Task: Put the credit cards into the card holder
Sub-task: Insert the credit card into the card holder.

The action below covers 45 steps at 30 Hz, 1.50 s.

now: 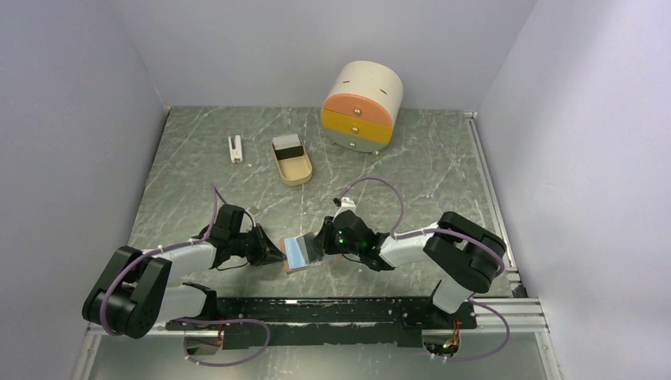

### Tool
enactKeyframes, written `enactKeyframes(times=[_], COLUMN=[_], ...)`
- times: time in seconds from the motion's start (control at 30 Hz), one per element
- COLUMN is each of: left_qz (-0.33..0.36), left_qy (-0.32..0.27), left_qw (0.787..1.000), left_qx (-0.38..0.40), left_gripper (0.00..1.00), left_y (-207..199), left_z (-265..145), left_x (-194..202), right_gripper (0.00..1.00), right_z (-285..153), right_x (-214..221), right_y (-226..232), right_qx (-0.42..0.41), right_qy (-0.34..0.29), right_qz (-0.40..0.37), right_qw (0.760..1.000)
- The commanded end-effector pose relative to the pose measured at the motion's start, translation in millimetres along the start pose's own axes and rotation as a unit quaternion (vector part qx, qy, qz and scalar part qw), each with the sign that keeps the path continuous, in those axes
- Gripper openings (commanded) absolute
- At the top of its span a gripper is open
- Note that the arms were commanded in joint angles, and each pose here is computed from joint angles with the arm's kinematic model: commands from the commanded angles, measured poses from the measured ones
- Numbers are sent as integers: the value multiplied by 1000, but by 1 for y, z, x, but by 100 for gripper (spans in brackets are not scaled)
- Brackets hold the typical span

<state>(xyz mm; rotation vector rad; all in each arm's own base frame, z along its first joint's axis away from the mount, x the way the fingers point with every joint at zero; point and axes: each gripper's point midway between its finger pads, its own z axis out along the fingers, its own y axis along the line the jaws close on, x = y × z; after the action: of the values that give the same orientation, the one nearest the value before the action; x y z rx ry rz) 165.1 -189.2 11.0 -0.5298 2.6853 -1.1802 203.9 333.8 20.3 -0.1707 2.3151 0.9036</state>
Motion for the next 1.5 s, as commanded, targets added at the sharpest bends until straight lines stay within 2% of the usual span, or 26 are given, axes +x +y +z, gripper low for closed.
enactKeyframes(times=[0.0, 0.17, 0.37, 0.57, 1.03, 1.07, 1.13, 1.23, 1.4, 1.47], left_qz=[-2, -3, 0, 4, 21, 25, 31, 39, 43, 40], left_qy=[8, 10, 10, 12, 9, 7, 2, -6, -14, -13], left_qw=[1000, 1000, 1000, 1000, 997, 997, 996, 995, 995, 995], left_qx=[10, 16, 22, 29, 70, 77, 86, 97, 94, 93], left_gripper=[9, 9, 9, 9, 9, 12, 17, 20, 23, 20], left_y=[1, -1, -4, -10, -32, -36, -41, -46, -45, -44], left_z=[-1, 0, 0, 0, -7, -8, -11, -14, -16, -16], left_x=[7, 7, 6, 3, 1, 0, -1, -3, -3, -2], right_gripper=[22, 27, 31, 33, 38, 38, 37, 28, 27, 28], right_z=[-7, -12, -12, -7, -5, -5, -5, -9, -11, -12], right_x=[46, 48, 52, 51, 58, 57, 55, 57, 55, 54], right_y=[-32, -16, -13, 10, 36, 37, 40, 41, 40, 40], right_qx=[54, 36, 47, 14, -60, -61, -64, -72, -71, -70], right_qy=[71, 91, 113, 127, 139, 138, 138, 136, 127, 125], right_qz=[23, 53, 39, 11, 26, 27, 32, 51, 62, 63], right_qw=[996, 994, 992, 992, 988, 988, 988, 987, 987, 988])
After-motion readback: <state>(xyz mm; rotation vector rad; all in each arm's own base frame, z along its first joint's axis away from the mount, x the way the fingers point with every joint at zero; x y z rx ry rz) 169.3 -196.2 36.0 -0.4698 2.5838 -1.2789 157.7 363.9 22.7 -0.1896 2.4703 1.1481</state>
